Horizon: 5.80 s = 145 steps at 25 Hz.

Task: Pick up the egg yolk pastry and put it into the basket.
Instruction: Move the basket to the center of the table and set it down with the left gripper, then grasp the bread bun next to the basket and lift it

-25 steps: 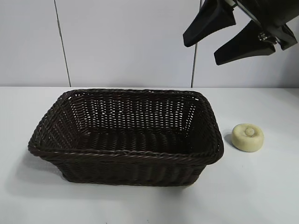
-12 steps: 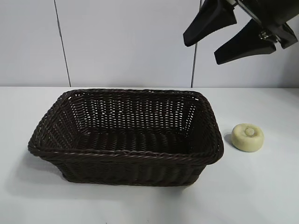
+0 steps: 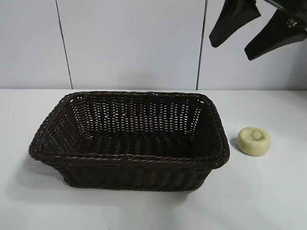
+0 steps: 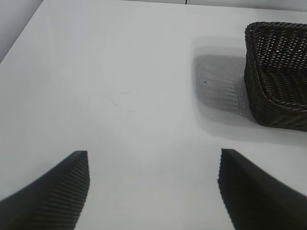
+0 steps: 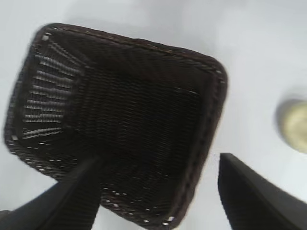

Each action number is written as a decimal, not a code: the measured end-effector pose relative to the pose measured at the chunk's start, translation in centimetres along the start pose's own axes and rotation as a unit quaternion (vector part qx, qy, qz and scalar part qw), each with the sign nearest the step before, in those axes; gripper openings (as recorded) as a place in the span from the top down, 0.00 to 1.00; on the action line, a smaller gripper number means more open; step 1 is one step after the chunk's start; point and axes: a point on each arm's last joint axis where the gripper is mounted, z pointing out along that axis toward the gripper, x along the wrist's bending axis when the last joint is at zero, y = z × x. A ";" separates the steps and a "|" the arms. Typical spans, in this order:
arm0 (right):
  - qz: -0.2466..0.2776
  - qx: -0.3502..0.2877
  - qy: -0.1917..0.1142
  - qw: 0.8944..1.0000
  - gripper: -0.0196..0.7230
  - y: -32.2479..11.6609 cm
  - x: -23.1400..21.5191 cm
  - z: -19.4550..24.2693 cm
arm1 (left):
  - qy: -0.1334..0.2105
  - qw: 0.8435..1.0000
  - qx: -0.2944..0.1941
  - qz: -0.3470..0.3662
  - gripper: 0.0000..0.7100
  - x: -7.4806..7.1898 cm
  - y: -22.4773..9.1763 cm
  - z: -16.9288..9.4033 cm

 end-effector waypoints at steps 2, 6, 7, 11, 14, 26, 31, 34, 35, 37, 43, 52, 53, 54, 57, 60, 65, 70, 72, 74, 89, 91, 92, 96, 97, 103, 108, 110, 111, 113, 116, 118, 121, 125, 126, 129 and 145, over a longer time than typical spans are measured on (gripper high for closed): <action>0.009 0.007 -0.007 1.000 0.31 0.0 -0.6 0.3 | 0.000 1.000 0.000 0.000 0.24 0.0 0.0 0.0; 0.042 0.010 -0.027 0.999 0.31 0.1 -3.2 0.5 | 0.000 1.000 0.000 0.000 0.24 0.0 0.0 0.0; 0.055 0.009 -0.034 0.998 0.31 0.2 -4.1 0.4 | 0.000 1.000 0.000 0.000 0.24 0.0 0.0 0.0; 0.093 0.009 -0.057 0.994 0.31 0.0 -7.1 -0.1 | 0.000 1.000 0.000 0.000 0.24 0.0 0.0 0.0; 0.105 0.006 -0.065 0.992 0.31 -0.1 -8.0 -0.4 | 0.000 1.000 0.000 0.000 0.24 0.0 0.0 0.0; 0.123 0.005 -0.048 0.991 0.31 0.6 -8.8 2.9 | 0.000 1.000 0.000 0.000 0.24 0.0 0.0 0.0; 0.136 0.026 -0.046 0.989 0.31 0.5 -9.8 6.7 | 0.000 1.000 0.000 0.000 0.24 0.0 0.0 0.0; 0.142 0.038 -0.049 0.988 0.31 0.2 -10.6 9.1 | 0.000 1.000 0.000 0.000 0.24 0.0 0.0 0.0; 0.145 0.040 -0.051 0.987 0.31 0.2 -10.8 9.9 | 0.000 1.000 0.000 0.000 0.24 0.0 0.0 0.0; 0.151 0.046 -0.051 0.986 0.31 -0.1 -11.2 11.4 | 0.000 1.000 0.000 0.000 0.24 0.0 0.0 0.0; 0.169 0.077 -0.050 0.981 0.31 -1.2 -12.0 15.1 | 0.000 1.000 0.000 0.000 0.24 0.0 0.0 0.0; 0.180 0.079 -0.047 0.979 0.60 -1.5 -12.3 16.2 | 0.000 1.000 0.000 0.000 0.24 0.0 0.0 0.0; 0.180 0.079 -0.047 0.979 0.69 -1.5 -12.3 16.2 | 0.000 1.000 0.000 0.000 0.24 0.0 0.0 0.0; 0.180 0.079 -0.047 0.979 0.79 -1.5 -12.2 16.2 | 0.000 1.000 0.000 0.000 0.24 0.0 0.0 0.0; 0.181 0.081 -0.046 0.979 0.90 -1.5 -12.2 16.2 | 0.000 1.000 0.000 0.000 0.24 0.0 0.0 0.0; 0.179 0.083 -0.042 0.979 0.91 -1.3 -11.9 15.3 | 0.000 1.000 0.000 0.000 0.24 0.0 0.0 0.0; 0.164 0.033 -0.038 0.985 0.92 0.4 -10.8 10.7 | 0.000 1.000 0.000 0.000 0.24 0.0 0.0 0.0; 0.145 -0.024 -0.031 0.989 0.92 1.4 -9.1 4.6 | 0.000 1.000 0.000 0.000 0.24 0.0 0.0 0.0; 0.140 -0.035 -0.029 0.989 0.92 1.5 -8.6 3.2 | 0.000 1.000 0.000 0.000 0.24 0.0 0.0 0.0; 0.137 -0.043 -0.028 0.989 0.92 1.5 -8.4 2.3 | 0.000 1.000 0.000 0.000 0.24 0.0 0.0 0.0; 0.019 -0.059 0.059 0.996 0.93 1.8 3.0 3.8 | 0.000 1.000 0.000 0.000 0.24 0.0 0.0 0.0; -0.002 -0.063 0.076 0.995 0.93 1.5 5.2 4.0 | 0.000 1.000 0.000 0.000 0.24 0.0 0.0 0.0; -0.010 -0.065 0.082 0.994 0.93 1.3 6.1 4.0 | 0.000 1.000 0.000 0.000 0.24 0.0 0.0 0.0; -0.048 -0.079 0.109 0.990 0.93 0.6 9.6 4.0 | 0.000 1.000 0.000 0.000 0.24 0.0 0.0 0.0; -0.055 -0.084 0.115 0.988 0.93 0.5 10.3 4.0 | 0.000 1.000 0.000 0.000 0.24 0.0 0.0 0.0; -0.071 -0.113 0.132 0.982 0.93 0.3 12.8 5.2 | 0.000 1.000 0.000 0.000 0.24 0.0 0.0 0.0; -0.066 -0.118 0.130 0.982 0.93 0.1 13.8 8.5 | 0.000 1.000 0.000 0.000 0.24 0.0 0.0 0.0; -0.062 -0.112 0.123 0.984 0.93 0.0 13.7 10.1 | 0.000 1.000 0.000 0.000 0.24 0.0 0.0 0.0; -0.061 -0.110 0.120 0.985 0.93 -0.1 13.6 10.8 | 0.000 1.000 0.000 0.000 0.24 0.0 0.0 0.0; -0.058 -0.106 0.112 0.986 0.93 -0.3 13.5 12.5 | 0.000 1.000 0.000 0.000 0.24 0.0 0.0 0.0; -0.055 -0.095 0.101 0.989 0.93 -0.8 13.2 14.8 | 0.000 1.000 0.000 0.000 0.24 0.0 0.0 0.0; -0.053 -0.087 0.095 0.990 0.93 -1.2 13.1 16.2 | 0.000 1.000 0.000 0.000 0.24 0.0 0.0 0.0; -0.052 -0.076 0.087 0.992 0.93 -1.7 12.8 17.9 | 0.000 1.000 0.000 0.000 0.24 0.0 0.0 0.0; -0.050 -0.069 0.084 0.993 0.91 -2.0 12.7 18.5 | 0.000 1.000 0.000 0.000 0.24 0.0 0.0 0.0; -0.050 -0.069 0.084 0.993 0.89 -2.0 12.7 18.5 | 0.000 1.000 0.000 0.000 0.24 0.0 0.0 0.0; -0.050 -0.065 0.085 0.993 0.71 -2.0 12.7 18.5 | 0.000 1.000 0.000 0.000 0.24 0.0 0.0 0.0; -0.048 0.036 0.116 0.991 0.34 2.2 12.7 13.6 | 0.000 1.000 0.000 0.000 0.24 0.0 0.0 0.0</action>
